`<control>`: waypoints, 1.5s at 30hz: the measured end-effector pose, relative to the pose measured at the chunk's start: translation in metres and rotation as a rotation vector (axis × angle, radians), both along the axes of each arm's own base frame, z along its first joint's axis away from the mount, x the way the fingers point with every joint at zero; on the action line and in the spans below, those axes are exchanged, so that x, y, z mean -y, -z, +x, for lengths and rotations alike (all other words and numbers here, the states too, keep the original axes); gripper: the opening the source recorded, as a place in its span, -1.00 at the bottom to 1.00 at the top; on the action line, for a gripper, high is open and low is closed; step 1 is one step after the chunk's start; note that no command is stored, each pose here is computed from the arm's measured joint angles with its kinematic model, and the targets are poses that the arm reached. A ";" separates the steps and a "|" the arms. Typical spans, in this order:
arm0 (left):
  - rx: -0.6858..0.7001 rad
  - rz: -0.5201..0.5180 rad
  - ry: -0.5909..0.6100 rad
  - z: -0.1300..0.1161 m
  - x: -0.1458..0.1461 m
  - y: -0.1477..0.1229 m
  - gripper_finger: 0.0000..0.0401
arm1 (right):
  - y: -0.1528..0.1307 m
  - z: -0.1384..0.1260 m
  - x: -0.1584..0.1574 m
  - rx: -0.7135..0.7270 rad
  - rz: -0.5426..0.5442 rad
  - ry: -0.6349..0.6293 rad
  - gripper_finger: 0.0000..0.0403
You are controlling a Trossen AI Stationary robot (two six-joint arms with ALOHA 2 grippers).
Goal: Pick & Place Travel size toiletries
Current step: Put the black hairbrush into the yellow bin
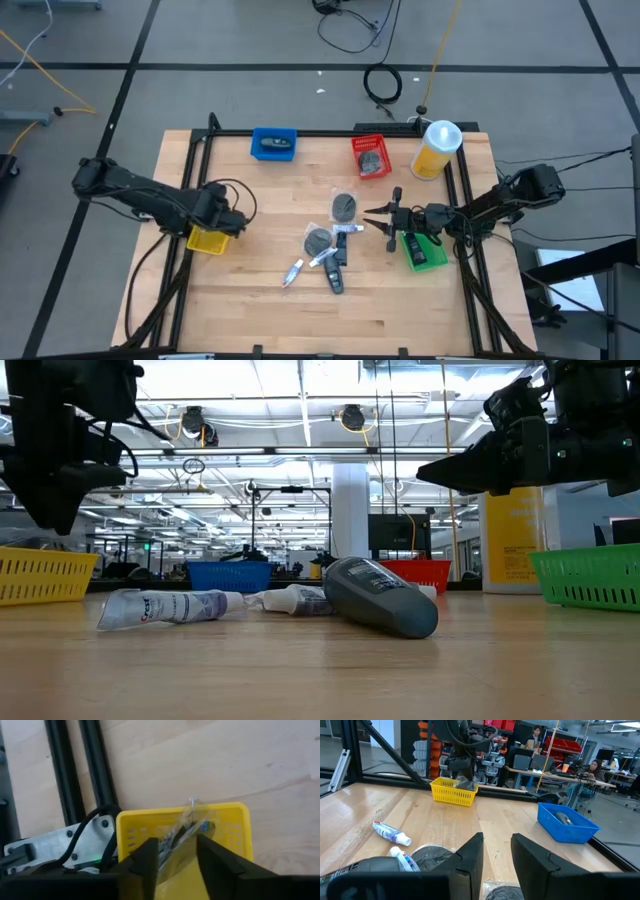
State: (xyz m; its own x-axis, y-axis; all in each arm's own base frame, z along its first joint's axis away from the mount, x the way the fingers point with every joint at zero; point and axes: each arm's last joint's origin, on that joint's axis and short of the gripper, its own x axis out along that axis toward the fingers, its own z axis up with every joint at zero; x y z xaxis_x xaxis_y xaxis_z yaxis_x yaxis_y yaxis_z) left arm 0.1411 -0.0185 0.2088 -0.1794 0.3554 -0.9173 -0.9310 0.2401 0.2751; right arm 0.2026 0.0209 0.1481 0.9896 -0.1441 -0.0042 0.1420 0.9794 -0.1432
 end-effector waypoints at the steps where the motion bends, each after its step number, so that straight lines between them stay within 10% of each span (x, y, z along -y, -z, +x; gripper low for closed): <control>1: 0.003 -0.004 0.016 0.001 0.000 -0.002 -0.26 | 0.000 0.000 0.000 0.000 0.000 0.000 -0.55; 8: 0.065 -0.092 0.139 0.013 0.005 -0.021 -0.11 | 0.000 0.000 0.000 0.003 0.000 0.000 -0.55; 17: -0.115 -0.315 0.220 0.035 0.015 0.006 -0.76 | 0.000 0.000 0.000 0.003 0.000 0.000 -0.55; 45: -0.243 -0.180 0.328 0.066 -0.019 0.043 -0.93 | 0.000 0.000 0.000 0.002 0.001 0.000 -0.55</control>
